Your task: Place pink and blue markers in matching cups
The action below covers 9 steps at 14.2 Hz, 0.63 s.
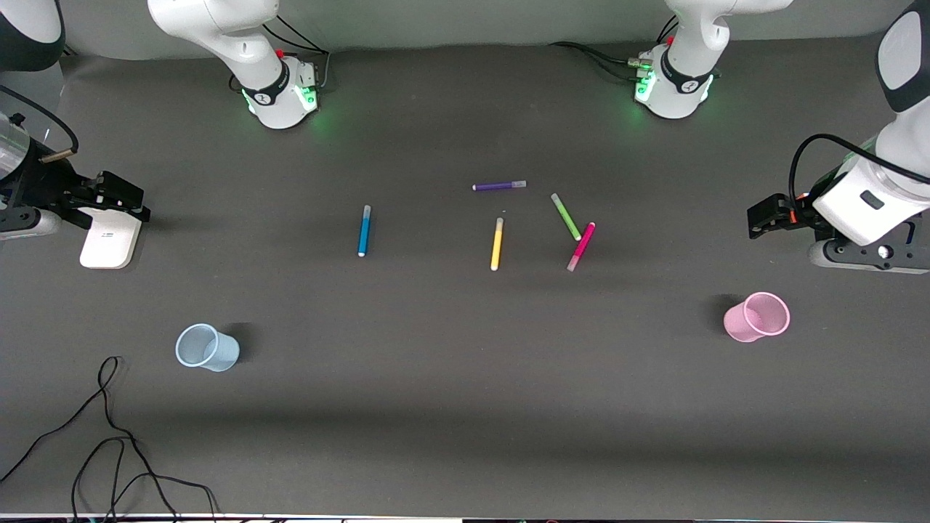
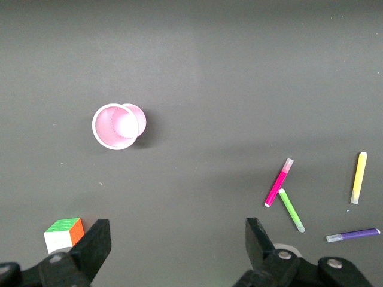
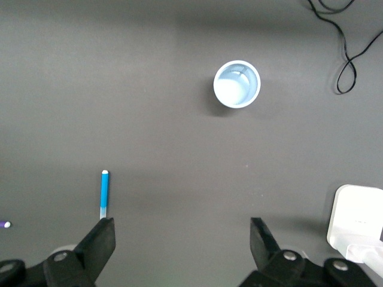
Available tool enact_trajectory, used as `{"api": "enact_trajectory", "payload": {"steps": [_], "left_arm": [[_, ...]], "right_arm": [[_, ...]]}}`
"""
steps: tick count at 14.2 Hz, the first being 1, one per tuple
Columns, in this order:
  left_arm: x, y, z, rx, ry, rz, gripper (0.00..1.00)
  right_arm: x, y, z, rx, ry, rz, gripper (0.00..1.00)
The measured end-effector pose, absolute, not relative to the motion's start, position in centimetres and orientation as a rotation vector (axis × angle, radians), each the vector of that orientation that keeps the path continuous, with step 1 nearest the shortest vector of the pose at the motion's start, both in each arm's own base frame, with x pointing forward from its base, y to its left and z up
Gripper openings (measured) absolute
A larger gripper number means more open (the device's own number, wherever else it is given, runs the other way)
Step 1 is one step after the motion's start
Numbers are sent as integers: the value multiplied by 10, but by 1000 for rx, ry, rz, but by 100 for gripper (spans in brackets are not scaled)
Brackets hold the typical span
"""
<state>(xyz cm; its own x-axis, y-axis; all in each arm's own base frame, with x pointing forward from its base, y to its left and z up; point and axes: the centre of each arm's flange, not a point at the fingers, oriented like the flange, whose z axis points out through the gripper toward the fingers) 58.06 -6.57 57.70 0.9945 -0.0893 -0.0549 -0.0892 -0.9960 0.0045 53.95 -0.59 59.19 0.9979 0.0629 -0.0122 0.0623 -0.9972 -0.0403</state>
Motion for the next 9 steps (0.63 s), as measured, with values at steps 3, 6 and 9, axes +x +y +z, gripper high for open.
{"api": "enact_trajectory", "payload": {"steps": [3,6,9], "left_arm": [[578,-70,572,3134,-156,-136,100],[571,-94,556,3131,-224,-217,100],[564,-121,530,3128,-295,-266,100]], "right_arm": [[538,-2,578,-3097,-101,125,100],[549,17,547,-3097,-131,225,100],[566,47,502,-2962,-90,324,100]]}}
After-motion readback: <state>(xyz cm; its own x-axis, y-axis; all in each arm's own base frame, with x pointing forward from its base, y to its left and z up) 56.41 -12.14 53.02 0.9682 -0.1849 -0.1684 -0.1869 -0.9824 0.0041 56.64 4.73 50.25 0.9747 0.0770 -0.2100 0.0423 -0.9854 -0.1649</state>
